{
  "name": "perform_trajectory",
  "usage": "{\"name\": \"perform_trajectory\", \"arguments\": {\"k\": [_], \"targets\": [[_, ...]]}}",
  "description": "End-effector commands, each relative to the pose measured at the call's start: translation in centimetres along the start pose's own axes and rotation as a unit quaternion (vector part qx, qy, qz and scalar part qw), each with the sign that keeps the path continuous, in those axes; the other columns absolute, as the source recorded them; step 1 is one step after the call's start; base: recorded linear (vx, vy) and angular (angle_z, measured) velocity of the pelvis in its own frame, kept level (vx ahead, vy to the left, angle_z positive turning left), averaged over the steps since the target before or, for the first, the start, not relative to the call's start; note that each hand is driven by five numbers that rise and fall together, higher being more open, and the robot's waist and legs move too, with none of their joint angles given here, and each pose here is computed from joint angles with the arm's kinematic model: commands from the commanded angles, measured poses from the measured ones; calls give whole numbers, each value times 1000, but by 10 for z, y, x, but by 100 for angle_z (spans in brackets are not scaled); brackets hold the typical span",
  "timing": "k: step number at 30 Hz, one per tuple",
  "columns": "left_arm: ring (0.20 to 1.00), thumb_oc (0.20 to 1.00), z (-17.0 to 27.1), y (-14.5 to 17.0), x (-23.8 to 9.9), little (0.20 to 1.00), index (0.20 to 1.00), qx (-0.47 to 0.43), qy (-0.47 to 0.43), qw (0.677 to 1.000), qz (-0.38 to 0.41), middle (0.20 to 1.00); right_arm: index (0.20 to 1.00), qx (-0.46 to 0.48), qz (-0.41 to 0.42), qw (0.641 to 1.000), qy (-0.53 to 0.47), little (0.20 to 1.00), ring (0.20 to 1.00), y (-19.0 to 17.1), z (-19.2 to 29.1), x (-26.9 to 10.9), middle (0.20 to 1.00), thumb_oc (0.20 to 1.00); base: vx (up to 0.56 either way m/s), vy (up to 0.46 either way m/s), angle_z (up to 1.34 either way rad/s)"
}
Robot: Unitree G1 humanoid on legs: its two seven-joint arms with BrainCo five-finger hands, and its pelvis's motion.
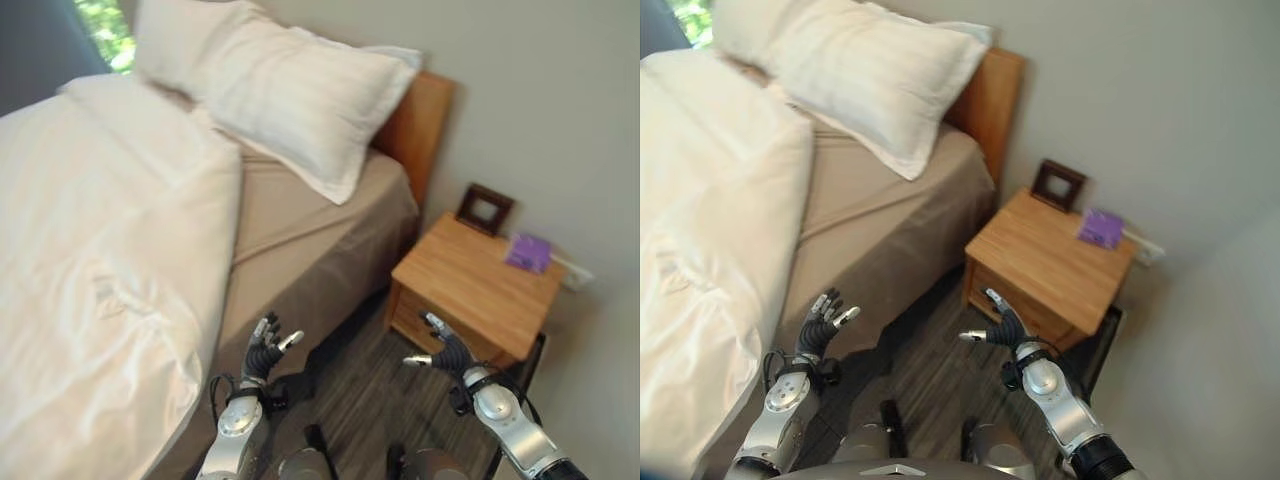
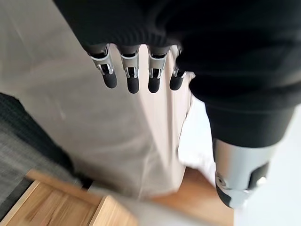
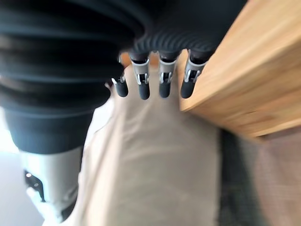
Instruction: Making the bed.
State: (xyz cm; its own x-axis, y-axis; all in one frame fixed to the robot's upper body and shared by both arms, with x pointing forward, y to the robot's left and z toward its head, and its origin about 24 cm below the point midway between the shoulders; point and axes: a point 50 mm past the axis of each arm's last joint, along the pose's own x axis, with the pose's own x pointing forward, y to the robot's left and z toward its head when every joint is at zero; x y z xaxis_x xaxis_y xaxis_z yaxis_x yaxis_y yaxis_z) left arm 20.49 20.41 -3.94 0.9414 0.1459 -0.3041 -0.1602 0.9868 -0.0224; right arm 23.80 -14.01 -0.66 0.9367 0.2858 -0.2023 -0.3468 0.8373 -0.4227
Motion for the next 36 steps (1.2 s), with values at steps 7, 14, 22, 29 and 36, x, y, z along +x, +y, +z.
{"name": "perform_trajectory", "arguments": {"k": [7,14,22,29,36], "targets": [[1000,1000,40,19,11,1000,1000,36,-85,996,13,1000,1000,-24,-8,985,-169,1000,1000,-7,78,31,1000,1000,201,-5,86],[1000,1000,57,26,15,1000,1000,39,-118,992,21,1000,1000,-15,-14,988,-156,1000,1000,-15,76,35,1000,1000,357,-141,138],[1000,1000,63,25,19,1000,1000,-1,-127,991,34,1000,1000,-20,-52,989,-134,1000,1000,-35,65,29,1000,1000,124,-162,66],[1000,1000,45,32,12,1000,1000,21,-90,995,43,1000,1000,-45,-52,990,-119,1000,1000,-37,57,25,1000,1000,267,168,38],[1000,1000,51,25,20,1000,1000,69,-92,993,28,1000,1000,-101,-85,979,-157,1000,1000,-38,78,35,1000,1000,172,150,44]]}}
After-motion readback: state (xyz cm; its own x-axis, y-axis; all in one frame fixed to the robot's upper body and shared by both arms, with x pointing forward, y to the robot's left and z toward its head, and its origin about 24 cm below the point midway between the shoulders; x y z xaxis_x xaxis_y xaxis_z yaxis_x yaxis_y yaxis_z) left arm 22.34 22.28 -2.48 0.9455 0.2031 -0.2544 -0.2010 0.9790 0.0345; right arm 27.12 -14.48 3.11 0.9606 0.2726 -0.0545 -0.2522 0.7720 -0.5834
